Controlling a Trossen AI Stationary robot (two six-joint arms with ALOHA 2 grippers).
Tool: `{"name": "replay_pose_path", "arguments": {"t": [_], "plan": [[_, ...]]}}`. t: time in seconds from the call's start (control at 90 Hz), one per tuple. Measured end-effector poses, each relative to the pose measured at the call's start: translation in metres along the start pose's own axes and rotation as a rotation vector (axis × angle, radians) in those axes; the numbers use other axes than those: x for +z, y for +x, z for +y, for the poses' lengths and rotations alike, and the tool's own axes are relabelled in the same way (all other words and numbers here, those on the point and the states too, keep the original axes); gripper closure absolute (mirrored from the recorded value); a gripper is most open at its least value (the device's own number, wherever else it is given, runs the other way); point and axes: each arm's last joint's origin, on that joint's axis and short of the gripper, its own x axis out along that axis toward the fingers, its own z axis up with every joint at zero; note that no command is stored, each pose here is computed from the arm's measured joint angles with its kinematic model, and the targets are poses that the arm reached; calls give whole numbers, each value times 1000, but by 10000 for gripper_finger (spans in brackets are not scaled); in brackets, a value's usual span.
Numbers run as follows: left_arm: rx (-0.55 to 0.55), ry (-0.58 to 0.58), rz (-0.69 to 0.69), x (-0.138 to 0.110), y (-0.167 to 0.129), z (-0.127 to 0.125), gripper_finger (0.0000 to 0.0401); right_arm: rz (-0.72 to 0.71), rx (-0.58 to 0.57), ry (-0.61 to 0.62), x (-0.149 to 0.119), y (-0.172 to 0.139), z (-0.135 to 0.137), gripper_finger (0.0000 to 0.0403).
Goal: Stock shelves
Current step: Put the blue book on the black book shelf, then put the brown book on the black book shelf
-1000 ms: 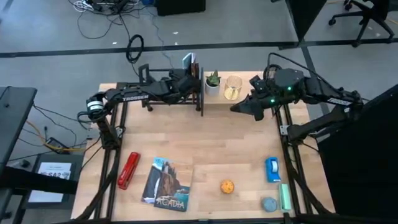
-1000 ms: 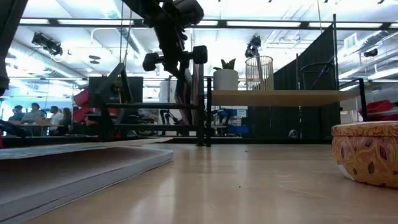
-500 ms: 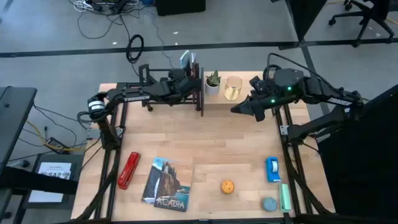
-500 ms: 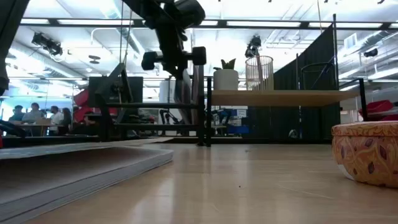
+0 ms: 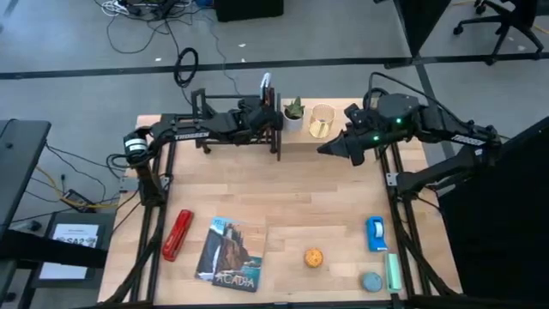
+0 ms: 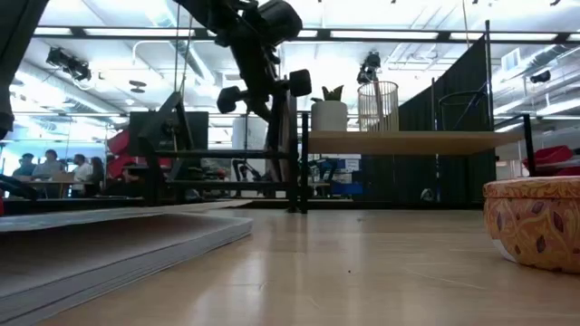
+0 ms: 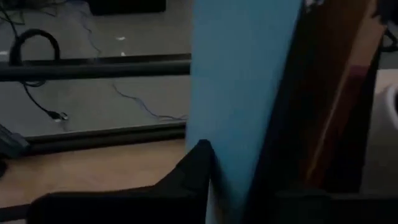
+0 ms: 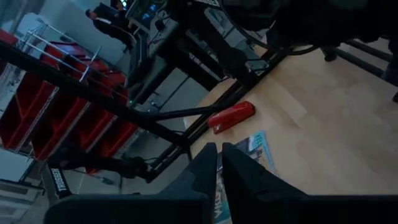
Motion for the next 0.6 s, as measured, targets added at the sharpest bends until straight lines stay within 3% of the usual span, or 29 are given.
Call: {"name": "replay_pose_path", "arguments": {"t": [0.6], "plan": [[15,162,32,32,-26,-6,264,1,3,-90,0,0,0,403]]}}
